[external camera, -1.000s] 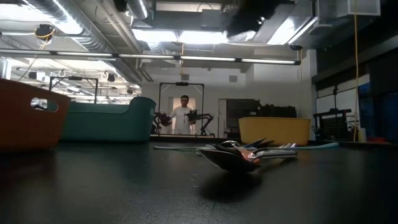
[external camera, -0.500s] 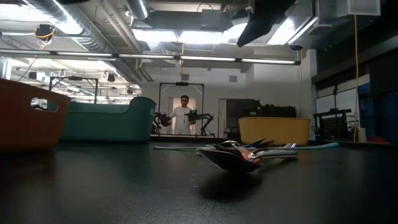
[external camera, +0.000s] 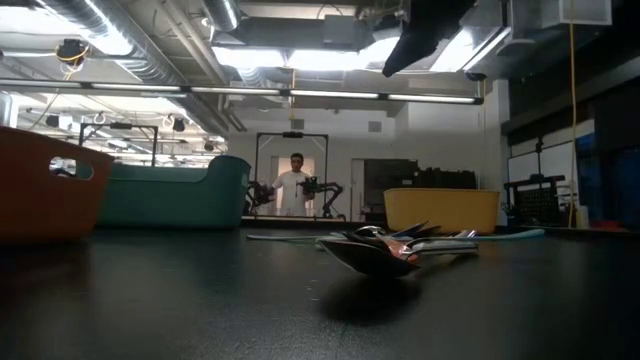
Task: Sort silverware by color (type)
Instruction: Put the violet spoon into the transparent bin
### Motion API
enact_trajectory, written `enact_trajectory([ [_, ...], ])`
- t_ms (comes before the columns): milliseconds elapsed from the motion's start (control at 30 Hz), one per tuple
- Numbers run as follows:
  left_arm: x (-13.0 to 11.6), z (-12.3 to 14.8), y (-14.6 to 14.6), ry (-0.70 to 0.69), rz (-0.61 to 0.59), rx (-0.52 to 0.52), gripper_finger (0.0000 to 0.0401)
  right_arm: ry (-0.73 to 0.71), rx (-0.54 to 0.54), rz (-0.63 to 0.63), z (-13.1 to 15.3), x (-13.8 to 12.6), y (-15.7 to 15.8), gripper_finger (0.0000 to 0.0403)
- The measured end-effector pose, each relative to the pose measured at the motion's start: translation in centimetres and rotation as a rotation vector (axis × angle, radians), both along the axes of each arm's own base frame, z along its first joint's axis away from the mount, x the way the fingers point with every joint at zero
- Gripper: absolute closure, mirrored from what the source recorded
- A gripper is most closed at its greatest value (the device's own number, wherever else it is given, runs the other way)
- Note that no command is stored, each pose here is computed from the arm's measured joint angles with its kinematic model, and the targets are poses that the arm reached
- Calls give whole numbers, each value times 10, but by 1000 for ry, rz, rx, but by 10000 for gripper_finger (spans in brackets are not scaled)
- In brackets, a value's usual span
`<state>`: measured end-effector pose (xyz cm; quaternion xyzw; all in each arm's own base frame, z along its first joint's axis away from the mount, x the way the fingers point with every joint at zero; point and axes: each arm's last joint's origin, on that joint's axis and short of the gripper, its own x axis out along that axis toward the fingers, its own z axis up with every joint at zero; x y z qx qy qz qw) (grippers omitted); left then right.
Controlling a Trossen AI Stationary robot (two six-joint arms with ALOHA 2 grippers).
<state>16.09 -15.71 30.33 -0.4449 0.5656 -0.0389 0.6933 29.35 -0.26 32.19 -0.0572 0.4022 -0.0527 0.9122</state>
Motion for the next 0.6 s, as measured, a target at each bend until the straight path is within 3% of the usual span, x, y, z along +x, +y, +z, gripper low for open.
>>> enact_trajectory([
  [267, 2, -21, -23, 101, -97, 37, 385, 9, 0, 1, -1, -1, 0, 265],
  [600, 6, -44, -30, 177, -173, 173, 385, 9, 0, 1, -1, -1, 0, 265],
])
